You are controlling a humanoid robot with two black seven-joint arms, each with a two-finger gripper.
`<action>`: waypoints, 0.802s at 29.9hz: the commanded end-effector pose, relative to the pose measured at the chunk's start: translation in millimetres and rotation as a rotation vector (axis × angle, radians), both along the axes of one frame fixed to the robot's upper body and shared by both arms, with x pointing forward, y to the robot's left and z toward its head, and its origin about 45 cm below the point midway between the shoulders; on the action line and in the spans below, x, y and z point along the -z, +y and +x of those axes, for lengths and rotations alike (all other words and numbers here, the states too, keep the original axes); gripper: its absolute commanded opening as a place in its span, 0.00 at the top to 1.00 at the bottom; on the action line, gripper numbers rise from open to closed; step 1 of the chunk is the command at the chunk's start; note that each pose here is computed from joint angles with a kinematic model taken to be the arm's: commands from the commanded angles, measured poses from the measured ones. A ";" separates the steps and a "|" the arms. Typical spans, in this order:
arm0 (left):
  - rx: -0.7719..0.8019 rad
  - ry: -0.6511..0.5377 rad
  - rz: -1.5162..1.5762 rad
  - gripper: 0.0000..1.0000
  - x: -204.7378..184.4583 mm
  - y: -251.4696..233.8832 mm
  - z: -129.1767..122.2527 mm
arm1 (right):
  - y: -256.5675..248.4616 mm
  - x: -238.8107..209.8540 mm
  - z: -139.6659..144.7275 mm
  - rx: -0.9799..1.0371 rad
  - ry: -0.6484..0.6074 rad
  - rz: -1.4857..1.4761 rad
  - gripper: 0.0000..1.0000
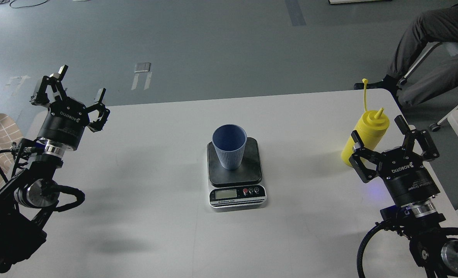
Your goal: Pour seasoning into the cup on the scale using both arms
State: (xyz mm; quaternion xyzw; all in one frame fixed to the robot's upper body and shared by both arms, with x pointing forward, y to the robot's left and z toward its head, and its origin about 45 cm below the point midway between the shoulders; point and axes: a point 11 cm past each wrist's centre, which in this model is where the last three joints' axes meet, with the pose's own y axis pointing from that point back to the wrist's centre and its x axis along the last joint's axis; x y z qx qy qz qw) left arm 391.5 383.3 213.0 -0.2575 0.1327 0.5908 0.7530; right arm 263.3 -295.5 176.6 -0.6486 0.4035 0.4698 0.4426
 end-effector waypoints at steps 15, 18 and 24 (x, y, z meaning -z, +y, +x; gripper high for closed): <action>0.009 -0.052 0.047 0.02 -27.2 3.9 14.7 | -48.4 -110.4 60.8 -0.127 -0.238 -0.517 0.00; 0.010 -0.087 0.063 0.02 -44.7 5.7 23.0 | -62.2 -141.1 80.5 -0.107 -0.290 -0.585 0.00; 0.019 -0.150 0.074 0.02 -73.3 -1.9 41.2 | -47.2 -158.6 137.7 -0.139 -0.295 -0.593 0.00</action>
